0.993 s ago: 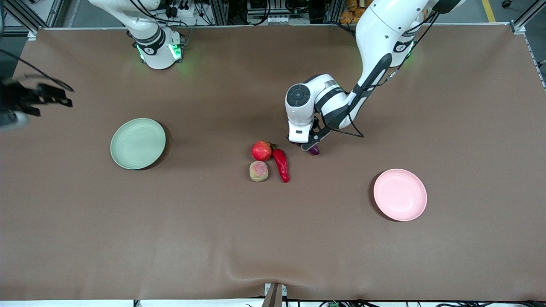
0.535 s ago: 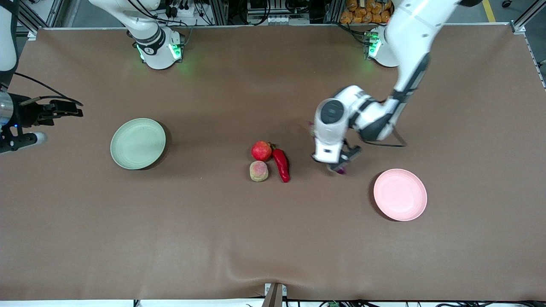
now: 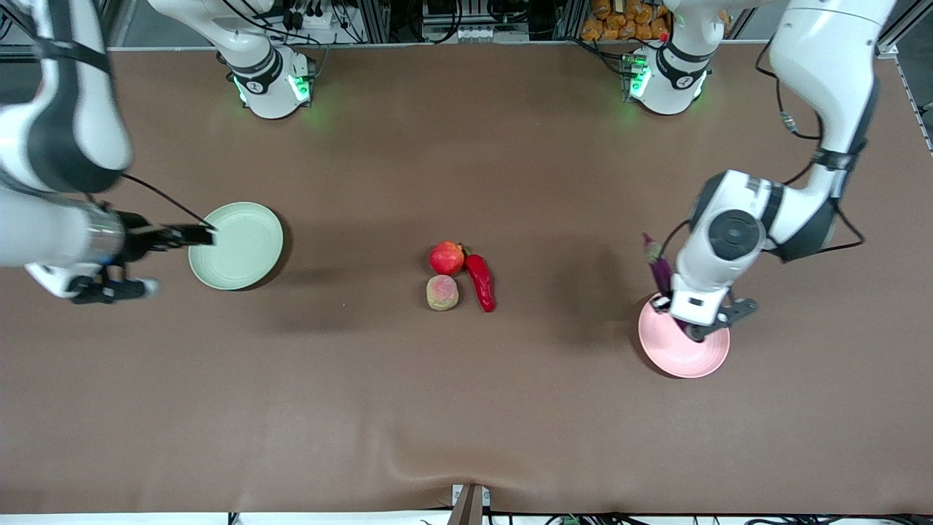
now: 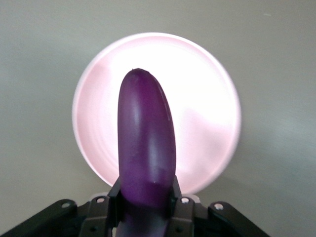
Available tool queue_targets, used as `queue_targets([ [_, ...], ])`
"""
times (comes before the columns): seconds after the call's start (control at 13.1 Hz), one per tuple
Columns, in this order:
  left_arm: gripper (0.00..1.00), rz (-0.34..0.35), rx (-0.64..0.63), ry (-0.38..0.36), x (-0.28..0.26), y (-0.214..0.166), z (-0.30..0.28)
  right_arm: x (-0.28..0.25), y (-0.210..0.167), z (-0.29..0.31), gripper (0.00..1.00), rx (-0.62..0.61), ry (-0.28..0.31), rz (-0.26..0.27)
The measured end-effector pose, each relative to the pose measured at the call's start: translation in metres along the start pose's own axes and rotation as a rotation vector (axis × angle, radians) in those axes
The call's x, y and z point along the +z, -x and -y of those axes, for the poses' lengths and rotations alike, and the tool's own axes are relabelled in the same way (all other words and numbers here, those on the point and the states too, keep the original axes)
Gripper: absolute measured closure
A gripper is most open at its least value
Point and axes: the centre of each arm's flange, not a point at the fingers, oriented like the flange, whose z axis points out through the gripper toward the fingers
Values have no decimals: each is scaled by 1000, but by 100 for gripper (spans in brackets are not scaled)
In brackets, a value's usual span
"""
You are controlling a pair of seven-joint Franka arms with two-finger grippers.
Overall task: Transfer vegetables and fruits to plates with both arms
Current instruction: 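Carry the eggplant to the pink plate while the right gripper reaches the peach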
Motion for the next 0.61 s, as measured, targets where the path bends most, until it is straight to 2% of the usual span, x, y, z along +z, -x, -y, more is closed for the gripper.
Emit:
queue_targets([
  [0.31, 63, 28, 32, 1, 20, -16, 15, 33, -5, 95, 0, 185, -86, 16],
  [0.61, 63, 58, 53, 10, 45, -29, 19, 90, -10, 185, 0, 364, -82, 8],
])
